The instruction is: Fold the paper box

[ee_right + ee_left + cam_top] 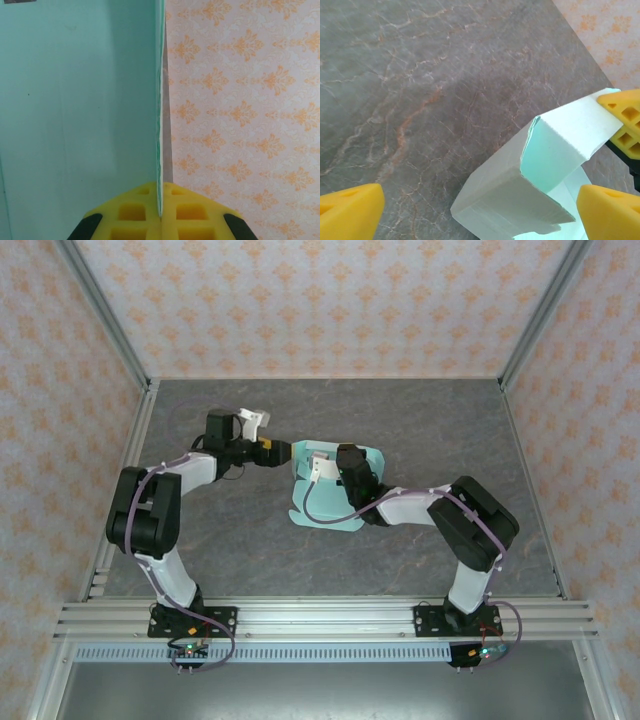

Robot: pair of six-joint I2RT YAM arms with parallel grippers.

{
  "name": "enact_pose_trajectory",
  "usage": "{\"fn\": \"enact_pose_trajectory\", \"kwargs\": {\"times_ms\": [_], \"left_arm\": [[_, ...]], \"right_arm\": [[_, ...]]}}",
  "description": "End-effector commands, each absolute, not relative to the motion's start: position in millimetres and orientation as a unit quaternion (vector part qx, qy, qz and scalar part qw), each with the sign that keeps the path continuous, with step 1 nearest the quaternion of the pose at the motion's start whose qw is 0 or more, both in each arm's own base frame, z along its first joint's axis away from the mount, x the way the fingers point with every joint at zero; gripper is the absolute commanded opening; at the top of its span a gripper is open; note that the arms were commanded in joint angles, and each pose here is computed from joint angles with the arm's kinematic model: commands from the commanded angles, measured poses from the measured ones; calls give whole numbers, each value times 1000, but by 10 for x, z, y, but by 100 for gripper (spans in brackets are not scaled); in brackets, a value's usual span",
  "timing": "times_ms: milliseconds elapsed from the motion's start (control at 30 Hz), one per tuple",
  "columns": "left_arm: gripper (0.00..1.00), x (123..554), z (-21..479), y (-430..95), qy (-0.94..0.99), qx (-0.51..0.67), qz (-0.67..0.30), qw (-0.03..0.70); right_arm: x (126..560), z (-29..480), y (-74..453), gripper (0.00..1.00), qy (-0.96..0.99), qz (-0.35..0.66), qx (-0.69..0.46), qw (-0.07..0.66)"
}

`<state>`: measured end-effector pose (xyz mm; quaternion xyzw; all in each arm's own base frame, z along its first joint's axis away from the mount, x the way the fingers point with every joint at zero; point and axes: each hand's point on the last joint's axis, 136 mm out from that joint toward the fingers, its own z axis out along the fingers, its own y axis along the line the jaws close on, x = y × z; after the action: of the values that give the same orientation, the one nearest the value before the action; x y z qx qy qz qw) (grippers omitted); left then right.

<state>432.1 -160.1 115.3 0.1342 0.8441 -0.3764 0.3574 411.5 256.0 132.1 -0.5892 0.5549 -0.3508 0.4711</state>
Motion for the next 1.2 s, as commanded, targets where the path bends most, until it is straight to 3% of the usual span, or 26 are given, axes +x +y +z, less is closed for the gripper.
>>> {"fn": "enact_pose_trajectory", "kwargs": {"times_ms": [0, 233, 600, 1000, 1167], "left_arm": [[99, 4255, 1244, -1792, 826, 174, -403, 355], [99, 4236, 1158, -2001, 819, 206, -415, 340], [91, 4121, 1182, -2133, 795, 244, -441, 338], [73, 4088, 1142, -2198, 788, 269, -441, 334], [69, 4088, 1062, -2259, 791, 281, -437, 323]], "right_arm": [[4158, 1369, 2605, 0, 557, -353, -584, 473], [4170, 1361, 2590, 0, 562, -353, -583, 468], [4198, 1362, 2558, 0, 571, -346, -582, 464], [4224, 1395, 2523, 0, 588, -316, -580, 467], [4242, 1435, 2533, 0, 589, -314, -579, 468]]}}
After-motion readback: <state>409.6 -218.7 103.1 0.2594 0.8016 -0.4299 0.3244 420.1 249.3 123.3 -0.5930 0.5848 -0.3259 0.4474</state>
